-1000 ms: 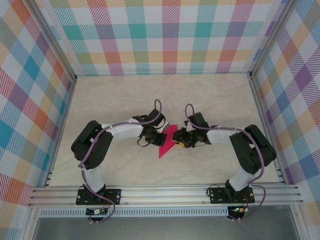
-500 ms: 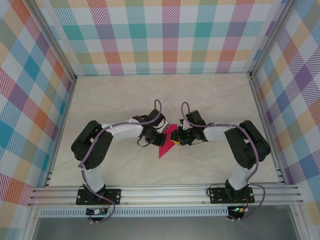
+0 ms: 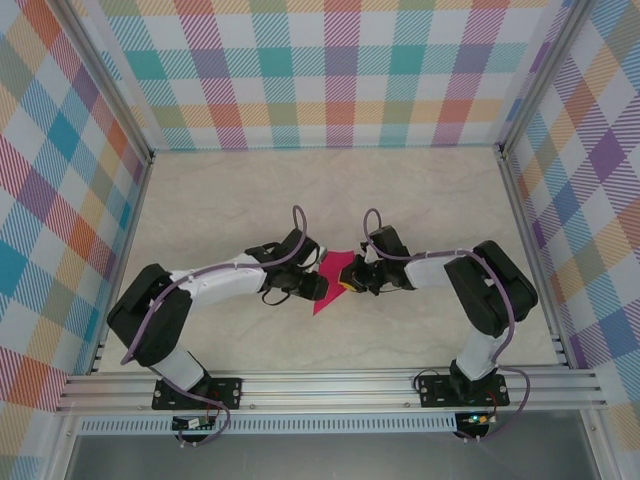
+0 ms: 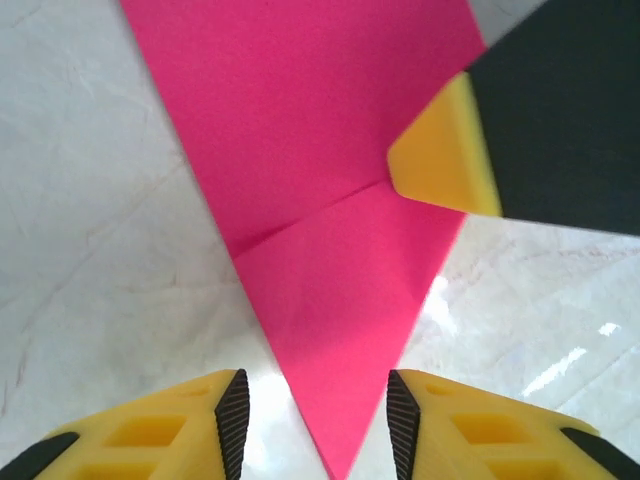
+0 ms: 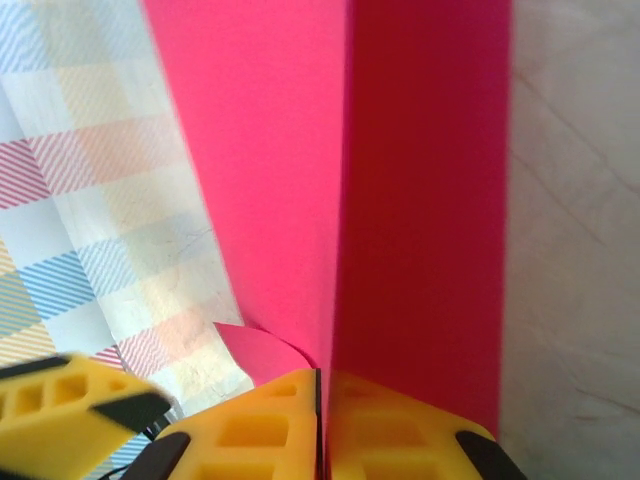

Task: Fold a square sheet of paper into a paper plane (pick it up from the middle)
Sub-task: Fourth fold the wing at the center of the table.

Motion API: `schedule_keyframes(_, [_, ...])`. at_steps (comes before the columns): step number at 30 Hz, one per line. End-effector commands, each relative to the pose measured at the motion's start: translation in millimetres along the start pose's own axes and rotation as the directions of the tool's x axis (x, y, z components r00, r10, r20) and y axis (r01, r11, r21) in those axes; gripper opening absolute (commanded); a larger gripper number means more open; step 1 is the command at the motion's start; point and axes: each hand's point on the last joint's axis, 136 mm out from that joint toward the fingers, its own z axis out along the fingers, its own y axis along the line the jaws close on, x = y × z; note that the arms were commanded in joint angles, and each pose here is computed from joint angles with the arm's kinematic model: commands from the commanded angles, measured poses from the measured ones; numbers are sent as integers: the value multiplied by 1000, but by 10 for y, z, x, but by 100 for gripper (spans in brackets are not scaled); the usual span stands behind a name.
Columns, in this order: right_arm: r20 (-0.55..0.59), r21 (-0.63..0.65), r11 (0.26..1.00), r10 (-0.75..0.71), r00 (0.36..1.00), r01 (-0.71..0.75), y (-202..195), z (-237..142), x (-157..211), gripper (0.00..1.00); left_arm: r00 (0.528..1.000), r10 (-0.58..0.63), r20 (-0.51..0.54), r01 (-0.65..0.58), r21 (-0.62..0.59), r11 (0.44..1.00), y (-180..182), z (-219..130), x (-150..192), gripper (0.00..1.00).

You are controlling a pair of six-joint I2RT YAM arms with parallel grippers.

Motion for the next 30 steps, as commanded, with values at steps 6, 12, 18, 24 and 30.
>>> schedule_keyframes(6, [76,-23,998,68,995,-67,243,-32,101,10,993,75,93,-65,-100,993,-101,-113,153,47])
schedule_keyframes(12, [71,-33,998,62,996,-60,377,-85,136,13,985,130,117,-108,-176,978,-140,1,145,48])
schedule_keyframes(18, [56,-12,998,63,996,-62,331,-59,155,14,980,173,102,-144,-246,958,-169,184,147,46])
schedule_keyframes(24, [47,0,998,61,997,-61,307,-35,158,15,977,169,128,-116,-341,933,-82,212,161,41])
schedule_keyframes(30, [44,10,998,54,998,-55,309,-32,154,15,973,169,157,-102,-362,927,-70,160,169,31])
